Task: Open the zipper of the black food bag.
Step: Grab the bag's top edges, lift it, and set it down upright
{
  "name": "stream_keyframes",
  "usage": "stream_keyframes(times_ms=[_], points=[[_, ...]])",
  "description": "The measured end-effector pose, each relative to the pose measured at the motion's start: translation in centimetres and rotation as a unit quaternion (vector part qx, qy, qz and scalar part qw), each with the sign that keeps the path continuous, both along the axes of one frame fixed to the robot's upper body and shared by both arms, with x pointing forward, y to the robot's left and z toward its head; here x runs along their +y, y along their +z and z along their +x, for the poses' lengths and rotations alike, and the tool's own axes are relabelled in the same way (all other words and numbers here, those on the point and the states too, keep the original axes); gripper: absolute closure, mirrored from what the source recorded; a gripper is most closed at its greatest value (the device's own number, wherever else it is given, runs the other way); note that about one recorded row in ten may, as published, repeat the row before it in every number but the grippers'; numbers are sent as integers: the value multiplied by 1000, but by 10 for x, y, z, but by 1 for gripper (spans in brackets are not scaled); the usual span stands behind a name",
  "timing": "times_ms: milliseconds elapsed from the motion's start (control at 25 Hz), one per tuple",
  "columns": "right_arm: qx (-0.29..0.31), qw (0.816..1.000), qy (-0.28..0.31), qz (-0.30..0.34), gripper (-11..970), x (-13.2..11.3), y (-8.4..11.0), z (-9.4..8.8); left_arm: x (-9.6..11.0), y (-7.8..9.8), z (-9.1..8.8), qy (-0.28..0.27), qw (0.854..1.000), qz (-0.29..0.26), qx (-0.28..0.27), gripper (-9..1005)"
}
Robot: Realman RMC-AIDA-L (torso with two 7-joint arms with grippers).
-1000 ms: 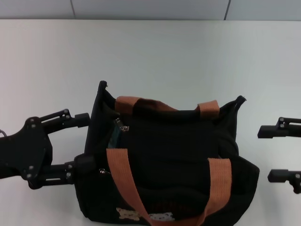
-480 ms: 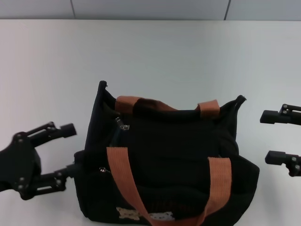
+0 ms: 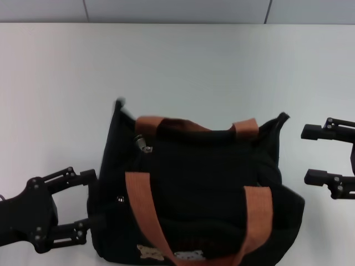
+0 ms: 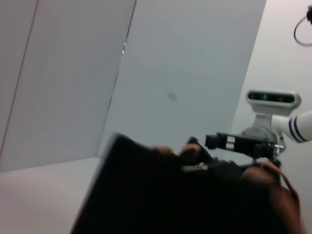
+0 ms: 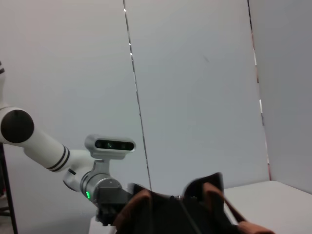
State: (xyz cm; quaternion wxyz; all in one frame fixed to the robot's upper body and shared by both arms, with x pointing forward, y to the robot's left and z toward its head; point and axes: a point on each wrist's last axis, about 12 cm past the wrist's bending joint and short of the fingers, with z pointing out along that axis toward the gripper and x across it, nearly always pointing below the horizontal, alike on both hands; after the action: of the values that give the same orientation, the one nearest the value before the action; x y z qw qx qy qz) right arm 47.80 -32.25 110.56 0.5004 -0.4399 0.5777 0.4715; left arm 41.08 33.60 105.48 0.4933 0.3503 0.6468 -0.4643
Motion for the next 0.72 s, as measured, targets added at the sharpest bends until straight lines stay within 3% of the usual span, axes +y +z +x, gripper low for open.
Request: stream_keyframes(times_ms=[440, 720], points=[[-2, 1000, -11, -8, 205, 3, -1, 6, 3, -2, -7, 2, 1000, 1, 1, 198], [-4, 1000, -13, -10, 205, 6, -1, 9, -15, -17, 1, 0, 999, 33, 12, 235]])
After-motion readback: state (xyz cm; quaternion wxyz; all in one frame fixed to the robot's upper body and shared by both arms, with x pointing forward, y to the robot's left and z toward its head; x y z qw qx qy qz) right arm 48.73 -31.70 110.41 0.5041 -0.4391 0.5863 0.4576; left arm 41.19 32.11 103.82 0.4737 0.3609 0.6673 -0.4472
